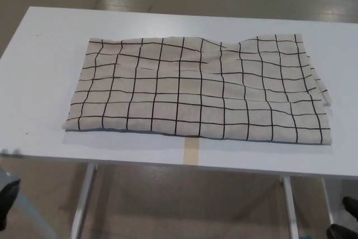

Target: Use the left hand to fold a white towel with checkered patterns in half.

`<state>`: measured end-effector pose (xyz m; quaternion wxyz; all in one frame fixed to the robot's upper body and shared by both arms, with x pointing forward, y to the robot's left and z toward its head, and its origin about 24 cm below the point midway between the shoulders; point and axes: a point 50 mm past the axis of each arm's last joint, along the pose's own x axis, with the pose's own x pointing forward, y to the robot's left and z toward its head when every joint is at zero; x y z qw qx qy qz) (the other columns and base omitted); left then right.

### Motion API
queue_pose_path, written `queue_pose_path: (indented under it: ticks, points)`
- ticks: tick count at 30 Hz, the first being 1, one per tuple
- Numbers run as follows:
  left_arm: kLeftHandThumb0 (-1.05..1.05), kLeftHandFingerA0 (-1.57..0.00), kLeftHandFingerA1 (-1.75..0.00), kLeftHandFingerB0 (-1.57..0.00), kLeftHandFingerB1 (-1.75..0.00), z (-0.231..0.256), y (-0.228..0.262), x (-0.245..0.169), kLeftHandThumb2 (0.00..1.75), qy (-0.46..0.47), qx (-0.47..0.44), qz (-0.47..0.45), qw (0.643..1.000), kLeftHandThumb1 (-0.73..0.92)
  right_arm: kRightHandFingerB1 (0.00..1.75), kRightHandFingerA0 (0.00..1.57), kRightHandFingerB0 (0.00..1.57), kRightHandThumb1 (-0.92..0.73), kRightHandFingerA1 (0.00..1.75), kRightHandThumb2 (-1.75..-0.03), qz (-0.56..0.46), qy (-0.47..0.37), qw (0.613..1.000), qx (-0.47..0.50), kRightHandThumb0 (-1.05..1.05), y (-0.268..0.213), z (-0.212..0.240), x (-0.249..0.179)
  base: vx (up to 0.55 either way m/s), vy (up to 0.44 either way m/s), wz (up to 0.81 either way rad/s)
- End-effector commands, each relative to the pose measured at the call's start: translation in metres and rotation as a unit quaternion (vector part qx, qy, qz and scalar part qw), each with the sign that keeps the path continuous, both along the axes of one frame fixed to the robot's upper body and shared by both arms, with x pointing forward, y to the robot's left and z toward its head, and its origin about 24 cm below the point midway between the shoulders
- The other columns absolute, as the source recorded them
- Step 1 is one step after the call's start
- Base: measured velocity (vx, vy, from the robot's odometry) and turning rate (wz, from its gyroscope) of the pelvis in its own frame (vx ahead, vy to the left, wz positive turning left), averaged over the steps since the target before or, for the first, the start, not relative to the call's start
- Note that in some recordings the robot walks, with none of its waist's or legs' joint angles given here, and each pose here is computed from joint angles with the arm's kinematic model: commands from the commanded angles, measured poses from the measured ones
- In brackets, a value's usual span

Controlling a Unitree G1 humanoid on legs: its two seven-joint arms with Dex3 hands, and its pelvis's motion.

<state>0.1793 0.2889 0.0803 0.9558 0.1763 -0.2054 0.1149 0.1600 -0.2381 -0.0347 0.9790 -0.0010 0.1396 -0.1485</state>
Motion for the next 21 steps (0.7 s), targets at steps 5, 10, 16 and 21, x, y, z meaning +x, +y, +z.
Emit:
queue_pose_path:
  ticks: [5,10,16,21]
  points:
    - [-0.48,0.00,-0.07,0.00,0.00,0.050,-0.024,0.048,0.67,-0.033,0.274,-0.046,0.960,0.34,0.52,0.48,0.47,-0.58,0.67,-0.56,0.036,0.019,0.999,-0.009,-0.33,0.004,-0.012,-0.012,0.00,0.000,0.00]
    - [-0.51,0.00,-0.01,0.00,-0.04,0.047,-0.029,0.078,0.68,0.013,0.342,-0.070,0.937,0.35,0.52,0.48,0.47,-0.58,0.67,-0.56,0.028,0.022,0.999,-0.015,-0.33,0.004,-0.013,-0.015,0.00,0.000,0.00]
    - [-0.56,0.00,0.00,0.00,-0.05,0.046,-0.035,0.101,0.70,0.036,0.388,-0.080,0.917,0.37,0.52,0.48,0.47,-0.59,0.67,-0.56,0.027,0.021,0.999,-0.021,-0.33,0.005,-0.012,-0.013,0.00,0.000,0.00]
    - [-0.56,0.00,0.00,0.00,-0.06,0.040,-0.046,0.126,0.70,0.072,0.423,-0.102,0.897,0.37,0.53,0.48,0.47,-0.58,0.67,-0.56,0.028,0.020,0.999,-0.015,-0.33,0.005,-0.012,-0.012,0.00,0.000,0.00]
